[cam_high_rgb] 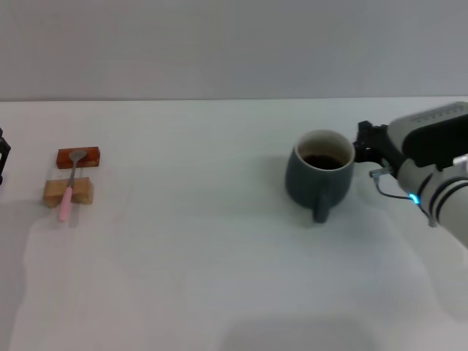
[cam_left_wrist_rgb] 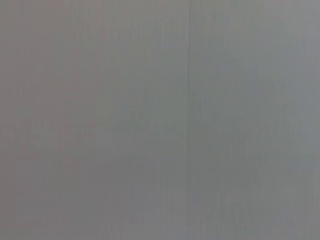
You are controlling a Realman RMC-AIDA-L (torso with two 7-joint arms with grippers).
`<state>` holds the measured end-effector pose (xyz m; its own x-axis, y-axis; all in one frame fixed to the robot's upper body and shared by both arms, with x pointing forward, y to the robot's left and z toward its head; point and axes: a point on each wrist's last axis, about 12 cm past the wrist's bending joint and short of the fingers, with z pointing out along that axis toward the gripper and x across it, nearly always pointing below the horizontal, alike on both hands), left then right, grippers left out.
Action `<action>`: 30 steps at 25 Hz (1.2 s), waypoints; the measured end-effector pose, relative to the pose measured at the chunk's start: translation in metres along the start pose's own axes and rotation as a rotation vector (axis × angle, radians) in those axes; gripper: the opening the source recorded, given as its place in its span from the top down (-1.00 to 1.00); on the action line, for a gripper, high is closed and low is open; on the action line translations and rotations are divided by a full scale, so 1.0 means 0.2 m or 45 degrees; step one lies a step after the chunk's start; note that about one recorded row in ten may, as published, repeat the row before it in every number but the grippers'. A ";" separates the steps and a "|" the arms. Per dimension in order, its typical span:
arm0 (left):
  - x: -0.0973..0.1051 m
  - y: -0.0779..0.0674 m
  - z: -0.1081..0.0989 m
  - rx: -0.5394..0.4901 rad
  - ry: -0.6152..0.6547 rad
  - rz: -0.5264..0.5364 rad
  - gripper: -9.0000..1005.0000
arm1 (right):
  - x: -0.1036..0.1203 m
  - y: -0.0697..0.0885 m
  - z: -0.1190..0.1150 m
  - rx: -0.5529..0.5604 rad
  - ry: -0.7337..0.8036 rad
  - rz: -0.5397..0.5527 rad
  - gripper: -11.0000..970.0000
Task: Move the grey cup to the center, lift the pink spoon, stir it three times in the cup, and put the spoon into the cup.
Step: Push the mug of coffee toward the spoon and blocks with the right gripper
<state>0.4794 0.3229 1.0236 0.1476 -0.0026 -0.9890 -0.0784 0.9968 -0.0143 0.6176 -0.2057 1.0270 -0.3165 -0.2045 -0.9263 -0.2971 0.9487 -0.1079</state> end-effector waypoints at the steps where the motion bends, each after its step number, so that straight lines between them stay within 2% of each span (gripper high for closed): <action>1: 0.00 0.00 0.00 0.000 0.000 0.000 -0.56 | -0.01 0.01 0.00 -0.012 0.001 -0.004 0.98; 2: 0.00 0.00 0.00 0.000 0.000 0.000 -0.56 | -0.02 0.05 0.01 -0.043 0.005 -0.012 0.98; 11: 0.00 0.00 0.01 0.006 -0.007 0.000 -0.56 | -0.05 0.16 0.03 -0.135 0.019 -0.028 0.98; 12: 0.00 -0.01 0.01 0.006 -0.008 0.000 -0.56 | -0.06 0.19 0.04 -0.164 0.019 -0.042 0.98; 23: 0.00 -0.01 0.00 0.011 -0.005 -0.001 -0.56 | -0.12 0.35 0.04 -0.299 -0.005 -0.078 0.98; 30: 0.00 -0.01 0.00 0.011 -0.005 -0.001 -0.55 | -0.15 0.42 0.05 -0.356 0.001 -0.099 0.98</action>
<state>0.4786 0.3211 1.0236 0.1514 -0.0030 -0.9885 -0.0696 0.9975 -0.0137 0.6100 -0.1177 1.0417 -0.2836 -0.2745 -0.9188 -0.5575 0.8268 -0.0749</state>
